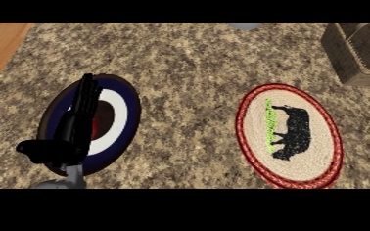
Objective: Pick the lemon from the placemat and place it in the basket
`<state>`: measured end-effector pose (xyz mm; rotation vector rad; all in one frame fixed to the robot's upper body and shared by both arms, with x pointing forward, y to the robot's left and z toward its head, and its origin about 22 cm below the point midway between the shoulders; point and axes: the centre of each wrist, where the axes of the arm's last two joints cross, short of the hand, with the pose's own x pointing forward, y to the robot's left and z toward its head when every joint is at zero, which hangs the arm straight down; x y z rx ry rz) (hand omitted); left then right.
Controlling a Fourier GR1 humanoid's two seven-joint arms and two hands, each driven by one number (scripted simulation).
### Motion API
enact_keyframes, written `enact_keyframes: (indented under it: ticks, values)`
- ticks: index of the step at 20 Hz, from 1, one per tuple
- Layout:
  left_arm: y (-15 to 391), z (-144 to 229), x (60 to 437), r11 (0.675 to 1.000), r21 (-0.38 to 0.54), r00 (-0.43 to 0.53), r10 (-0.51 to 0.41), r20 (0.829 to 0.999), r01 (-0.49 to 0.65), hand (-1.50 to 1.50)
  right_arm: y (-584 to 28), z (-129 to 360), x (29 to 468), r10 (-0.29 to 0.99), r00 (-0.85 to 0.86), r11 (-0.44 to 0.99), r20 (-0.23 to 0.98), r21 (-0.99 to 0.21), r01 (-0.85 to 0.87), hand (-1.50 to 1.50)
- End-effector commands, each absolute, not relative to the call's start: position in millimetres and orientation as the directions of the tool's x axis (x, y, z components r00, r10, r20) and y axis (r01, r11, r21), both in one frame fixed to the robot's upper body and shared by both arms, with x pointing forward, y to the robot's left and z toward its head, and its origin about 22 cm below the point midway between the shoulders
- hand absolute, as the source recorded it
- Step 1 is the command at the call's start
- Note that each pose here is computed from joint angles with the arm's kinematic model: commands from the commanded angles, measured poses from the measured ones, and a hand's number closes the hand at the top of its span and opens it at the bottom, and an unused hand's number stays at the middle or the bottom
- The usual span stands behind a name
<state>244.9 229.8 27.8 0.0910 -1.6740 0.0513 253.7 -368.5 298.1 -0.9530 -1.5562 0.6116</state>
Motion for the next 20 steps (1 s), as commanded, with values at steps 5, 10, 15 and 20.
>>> enact_keyframes:
  ticks: [5, 10, 15, 20]
  values:
    - [235.5, 13.1, 228.7, 0.997, 0.021, -0.107, -0.029, 0.994, -0.074, 0.0, -436.6, 300.1, 272.2, 0.829, 0.02, 0.534, 0.559, -0.801, 0.269, 1.5]
    - [224.3, 50.0, 253.4, 0.997, 0.015, -0.109, -0.022, 0.994, -0.07, 0.0, -450.8, 262.5, 299.5, 0.866, 0.053, 0.469, 0.498, -0.843, 0.263, 1.5]
    - [243.4, 23.7, 237.7, 0.997, 0.003, -0.106, -0.012, 0.994, -0.082, 0.0, -466.8, 244.2, 312.6, 0.878, 0.066, 0.45, 0.475, -0.863, 0.23, 1.5]
    - [243.4, 46.4, 257.3, 0.998, 0.016, -0.133, -0.025, 0.991, -0.067, 0.0, -462.4, 230.0, 338.2, 0.895, 0.082, 0.417, 0.439, -0.887, 0.198, 1.5]
